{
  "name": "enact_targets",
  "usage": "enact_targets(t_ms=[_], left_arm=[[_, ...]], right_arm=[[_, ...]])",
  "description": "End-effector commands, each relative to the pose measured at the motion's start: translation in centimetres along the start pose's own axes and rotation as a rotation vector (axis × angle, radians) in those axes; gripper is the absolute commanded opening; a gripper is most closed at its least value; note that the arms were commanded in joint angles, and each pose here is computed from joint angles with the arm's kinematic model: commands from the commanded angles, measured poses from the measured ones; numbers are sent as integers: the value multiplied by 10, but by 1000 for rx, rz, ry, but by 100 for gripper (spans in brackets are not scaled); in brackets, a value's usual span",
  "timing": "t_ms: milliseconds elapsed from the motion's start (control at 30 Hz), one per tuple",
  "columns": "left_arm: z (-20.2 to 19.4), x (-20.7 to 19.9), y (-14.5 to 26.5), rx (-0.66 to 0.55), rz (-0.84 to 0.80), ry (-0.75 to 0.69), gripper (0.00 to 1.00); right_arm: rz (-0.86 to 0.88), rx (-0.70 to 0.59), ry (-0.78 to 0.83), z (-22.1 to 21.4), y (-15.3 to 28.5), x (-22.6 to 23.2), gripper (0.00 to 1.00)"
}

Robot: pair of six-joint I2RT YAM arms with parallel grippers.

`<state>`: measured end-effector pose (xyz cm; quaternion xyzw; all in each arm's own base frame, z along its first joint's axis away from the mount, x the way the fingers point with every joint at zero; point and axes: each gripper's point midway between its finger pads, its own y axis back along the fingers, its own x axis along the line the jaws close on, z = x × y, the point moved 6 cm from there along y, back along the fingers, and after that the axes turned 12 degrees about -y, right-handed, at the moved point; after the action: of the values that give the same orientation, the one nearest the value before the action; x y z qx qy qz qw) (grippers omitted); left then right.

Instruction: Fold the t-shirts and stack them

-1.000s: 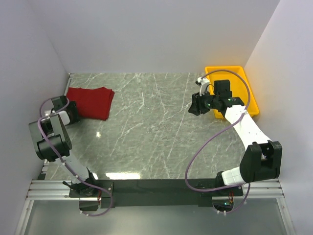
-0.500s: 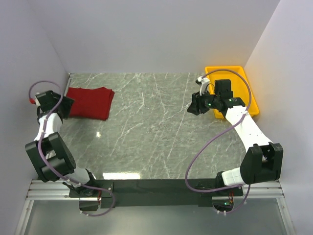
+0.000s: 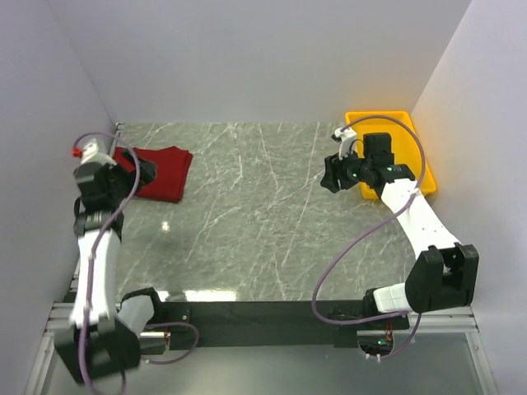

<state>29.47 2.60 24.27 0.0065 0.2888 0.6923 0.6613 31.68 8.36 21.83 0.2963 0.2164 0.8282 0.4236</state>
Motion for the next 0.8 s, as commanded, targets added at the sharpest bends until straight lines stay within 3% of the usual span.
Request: enact_targets(t_ms=[0,67,300,467,767], left_arm=[[19,8,34,-216,116,-71,99],[19,8,46,-271,131,-81,99],[17,-14,51,-164,-4,-166,99],[16,-24,60,-156,-40,-214,100],[12,-26,66,-137,-37,-226,99]], right_arm=[[-139,-144,66,35,36,-1,63],[-171,-180,74,41,45,-1,68],[-308,-391,-55,55,82,-2,90],[-467,-455,-239,49,93,-16,91],[-541,-517,-298,39,105,-20,91]])
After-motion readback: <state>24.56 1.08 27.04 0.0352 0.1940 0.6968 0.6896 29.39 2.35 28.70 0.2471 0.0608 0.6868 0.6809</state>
